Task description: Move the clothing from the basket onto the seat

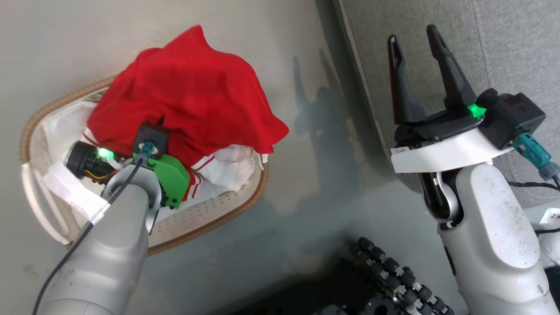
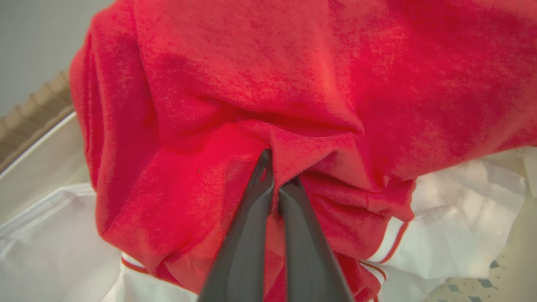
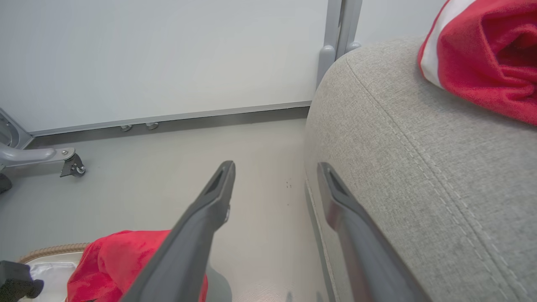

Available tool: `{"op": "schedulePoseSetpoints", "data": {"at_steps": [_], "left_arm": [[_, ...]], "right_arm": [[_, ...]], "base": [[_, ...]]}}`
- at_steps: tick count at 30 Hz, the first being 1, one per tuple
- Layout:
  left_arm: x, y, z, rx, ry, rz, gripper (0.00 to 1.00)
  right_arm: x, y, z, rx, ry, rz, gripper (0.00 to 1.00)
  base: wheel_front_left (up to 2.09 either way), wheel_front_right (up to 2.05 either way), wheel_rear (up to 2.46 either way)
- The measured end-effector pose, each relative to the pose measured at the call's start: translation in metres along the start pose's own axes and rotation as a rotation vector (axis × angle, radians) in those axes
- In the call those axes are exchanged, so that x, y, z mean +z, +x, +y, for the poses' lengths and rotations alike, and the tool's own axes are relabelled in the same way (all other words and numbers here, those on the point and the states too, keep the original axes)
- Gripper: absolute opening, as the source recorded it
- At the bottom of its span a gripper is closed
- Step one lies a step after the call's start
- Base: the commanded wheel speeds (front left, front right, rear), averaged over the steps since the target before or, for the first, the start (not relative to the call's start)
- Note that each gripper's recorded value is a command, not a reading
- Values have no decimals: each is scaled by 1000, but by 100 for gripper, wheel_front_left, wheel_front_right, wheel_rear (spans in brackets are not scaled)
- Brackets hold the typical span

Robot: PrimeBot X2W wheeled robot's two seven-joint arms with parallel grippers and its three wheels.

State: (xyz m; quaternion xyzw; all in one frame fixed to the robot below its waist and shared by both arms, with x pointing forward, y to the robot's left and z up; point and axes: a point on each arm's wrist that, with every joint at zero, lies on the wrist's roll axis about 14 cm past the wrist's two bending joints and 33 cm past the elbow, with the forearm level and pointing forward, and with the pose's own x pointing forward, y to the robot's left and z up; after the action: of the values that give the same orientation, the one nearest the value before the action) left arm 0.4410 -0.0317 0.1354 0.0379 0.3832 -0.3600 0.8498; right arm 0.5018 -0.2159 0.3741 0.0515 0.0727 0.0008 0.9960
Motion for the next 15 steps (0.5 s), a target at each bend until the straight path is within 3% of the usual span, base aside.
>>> {"op": "schedulePoseSetpoints", "data": {"at_steps": [8, 15], "left_arm": [[41, -39, -2, 21, -30, -132, 0], [100, -91, -7, 30, 31, -317, 0]], "right_arm": [[15, -16, 2, -5, -33, -10, 100], [28, -41, 8, -7, -45, -13, 100]], "base": [[0, 0, 0], [0, 0, 0]]}}
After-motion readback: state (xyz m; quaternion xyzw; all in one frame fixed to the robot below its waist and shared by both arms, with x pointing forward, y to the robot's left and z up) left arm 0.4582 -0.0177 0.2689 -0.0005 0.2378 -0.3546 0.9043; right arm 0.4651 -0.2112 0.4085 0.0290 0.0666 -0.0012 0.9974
